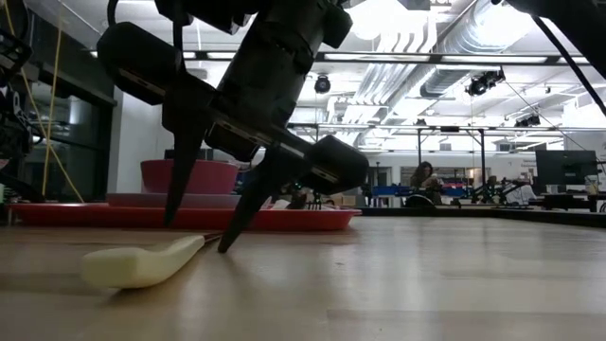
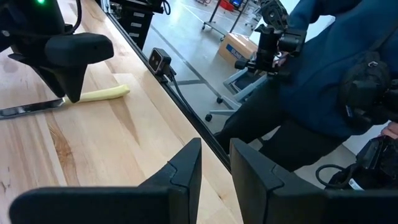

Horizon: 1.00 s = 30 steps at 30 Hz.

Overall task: Set up tray
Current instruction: Put the yellow knife on top of the brown napkin on the left side of the blue fork on the red tray

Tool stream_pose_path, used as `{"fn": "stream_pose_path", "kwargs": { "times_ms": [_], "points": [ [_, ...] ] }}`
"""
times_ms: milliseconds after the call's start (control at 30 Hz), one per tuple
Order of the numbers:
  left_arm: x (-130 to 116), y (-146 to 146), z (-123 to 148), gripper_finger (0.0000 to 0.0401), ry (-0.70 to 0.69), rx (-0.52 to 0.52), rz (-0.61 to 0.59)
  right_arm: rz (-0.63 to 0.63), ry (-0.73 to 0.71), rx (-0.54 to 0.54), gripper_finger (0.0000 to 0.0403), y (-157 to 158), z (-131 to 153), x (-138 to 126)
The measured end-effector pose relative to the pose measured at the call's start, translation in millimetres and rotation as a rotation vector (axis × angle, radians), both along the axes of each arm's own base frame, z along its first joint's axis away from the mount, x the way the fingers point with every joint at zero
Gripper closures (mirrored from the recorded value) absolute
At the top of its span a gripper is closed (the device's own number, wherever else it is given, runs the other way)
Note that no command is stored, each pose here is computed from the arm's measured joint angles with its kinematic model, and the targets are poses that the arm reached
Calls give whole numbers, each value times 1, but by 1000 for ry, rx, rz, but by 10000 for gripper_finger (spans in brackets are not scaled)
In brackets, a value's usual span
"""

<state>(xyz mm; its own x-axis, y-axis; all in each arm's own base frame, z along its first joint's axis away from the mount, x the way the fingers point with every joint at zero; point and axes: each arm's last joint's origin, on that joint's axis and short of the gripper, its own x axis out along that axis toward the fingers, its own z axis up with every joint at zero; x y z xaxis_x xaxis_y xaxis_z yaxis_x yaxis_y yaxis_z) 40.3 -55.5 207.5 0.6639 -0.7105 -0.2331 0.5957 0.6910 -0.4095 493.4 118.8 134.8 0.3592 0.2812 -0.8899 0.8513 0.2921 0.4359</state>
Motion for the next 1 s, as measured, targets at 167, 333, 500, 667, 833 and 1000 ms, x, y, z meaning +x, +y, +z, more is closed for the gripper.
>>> {"fn": "stream_pose_path", "kwargs": {
  "times_ms": [167,333,500,667,833,1000],
  "points": [
    [0,0,0,286,0,0,-1,-23,-5,-15,253,0,0,1],
    [0,0,0,286,1,0,-2,-29,-11,-27,253,-1,0,1],
    [0,0,0,286,2,2,-3,-38,-17,-44,253,-1,0,1],
    [0,0,0,286,2,2,-3,-66,-10,-37,256,-2,0,1],
    [0,0,0,286,3,3,-2,-64,22,-33,272,-3,-3,0],
    [0,0,-1,286,4,4,-2,-64,37,-38,301,-4,-7,-1]
  ]
}}
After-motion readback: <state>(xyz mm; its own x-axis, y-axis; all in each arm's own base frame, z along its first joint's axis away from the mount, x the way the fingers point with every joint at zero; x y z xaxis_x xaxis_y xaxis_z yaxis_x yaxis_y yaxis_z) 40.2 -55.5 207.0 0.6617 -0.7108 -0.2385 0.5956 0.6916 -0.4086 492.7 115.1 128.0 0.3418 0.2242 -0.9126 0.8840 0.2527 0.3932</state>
